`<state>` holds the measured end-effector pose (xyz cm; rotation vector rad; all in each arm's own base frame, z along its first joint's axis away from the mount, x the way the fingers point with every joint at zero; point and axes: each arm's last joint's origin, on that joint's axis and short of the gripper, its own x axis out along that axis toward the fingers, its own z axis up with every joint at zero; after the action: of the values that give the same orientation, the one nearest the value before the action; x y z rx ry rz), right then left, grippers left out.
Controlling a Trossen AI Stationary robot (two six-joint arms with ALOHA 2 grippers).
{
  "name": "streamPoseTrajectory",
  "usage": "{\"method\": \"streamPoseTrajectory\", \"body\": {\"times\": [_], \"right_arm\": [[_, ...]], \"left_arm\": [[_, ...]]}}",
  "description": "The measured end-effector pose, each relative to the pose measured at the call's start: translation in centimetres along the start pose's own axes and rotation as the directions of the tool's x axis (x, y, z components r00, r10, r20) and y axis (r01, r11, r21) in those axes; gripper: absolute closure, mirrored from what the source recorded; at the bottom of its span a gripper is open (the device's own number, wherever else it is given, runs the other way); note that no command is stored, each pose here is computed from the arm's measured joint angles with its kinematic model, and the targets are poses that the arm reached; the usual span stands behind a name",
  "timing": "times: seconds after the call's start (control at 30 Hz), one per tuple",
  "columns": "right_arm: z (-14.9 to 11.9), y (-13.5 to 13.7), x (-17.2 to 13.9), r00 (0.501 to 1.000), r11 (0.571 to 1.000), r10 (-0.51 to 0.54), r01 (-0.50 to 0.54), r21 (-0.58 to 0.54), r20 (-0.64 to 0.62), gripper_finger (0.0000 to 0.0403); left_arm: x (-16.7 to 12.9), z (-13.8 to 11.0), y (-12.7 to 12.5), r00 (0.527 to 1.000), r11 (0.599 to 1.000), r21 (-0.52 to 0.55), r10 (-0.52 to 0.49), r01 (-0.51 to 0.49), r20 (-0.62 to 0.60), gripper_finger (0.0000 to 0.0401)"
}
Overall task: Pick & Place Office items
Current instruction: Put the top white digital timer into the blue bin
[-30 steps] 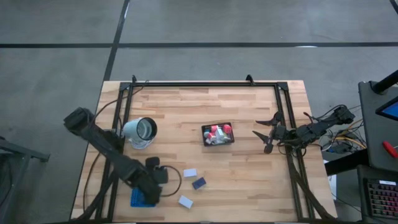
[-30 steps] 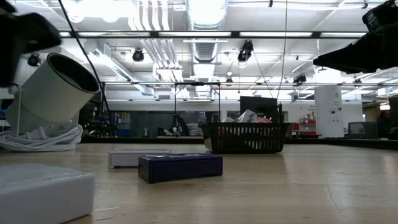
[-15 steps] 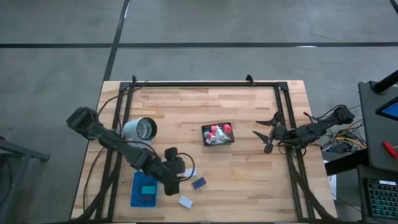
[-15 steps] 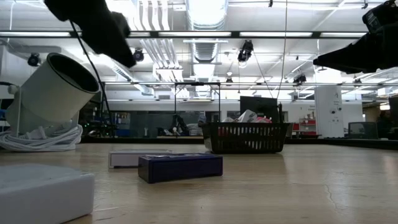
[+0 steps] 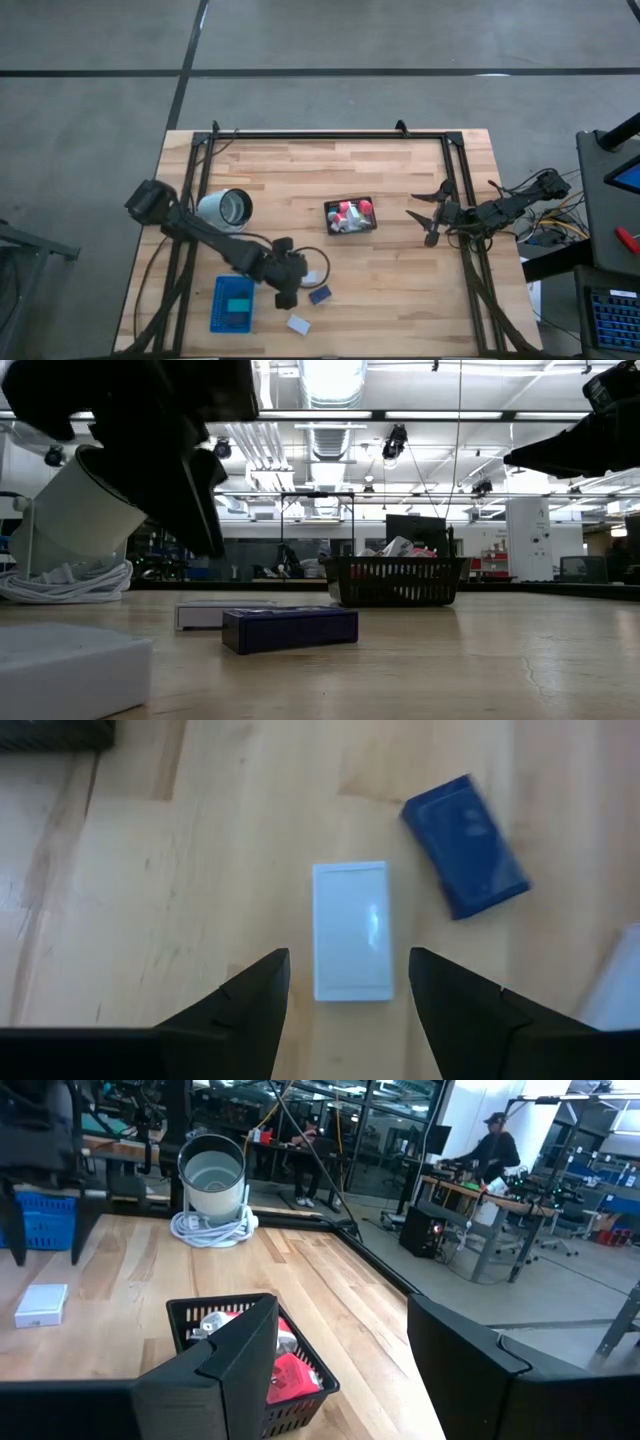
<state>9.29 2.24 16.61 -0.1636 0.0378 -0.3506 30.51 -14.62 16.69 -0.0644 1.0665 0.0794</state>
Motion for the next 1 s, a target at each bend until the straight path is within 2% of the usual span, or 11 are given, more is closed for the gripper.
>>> {"method": "streamPoseTrajectory", "body": {"times": [0.2, 0.33, 1.0], "right_arm": [[0.0, 0.0, 0.0, 1.000, 1.000, 0.000, 0.000, 0.000, 0.000, 0.0186], [0.0, 0.0, 0.0, 1.000, 1.000, 0.000, 0.000, 0.000, 0.000, 0.0186], [0.0, 0.0, 0.0, 1.000, 1.000, 0.000, 0.000, -0.001, 0.000, 0.0186]], "left_arm": [[1.7, -0.1, 0.7, 0.999, 0.999, -0.022, 0.032, -0.033, -0.037, 0.0188], [2.3, -0.1, 0.9, 0.998, 0.999, -0.032, 0.015, -0.017, -0.057, 0.0188], [3.2, -0.1, 0.7, 0.997, 0.999, -0.035, -0.022, 0.020, -0.070, 0.0188]]}}
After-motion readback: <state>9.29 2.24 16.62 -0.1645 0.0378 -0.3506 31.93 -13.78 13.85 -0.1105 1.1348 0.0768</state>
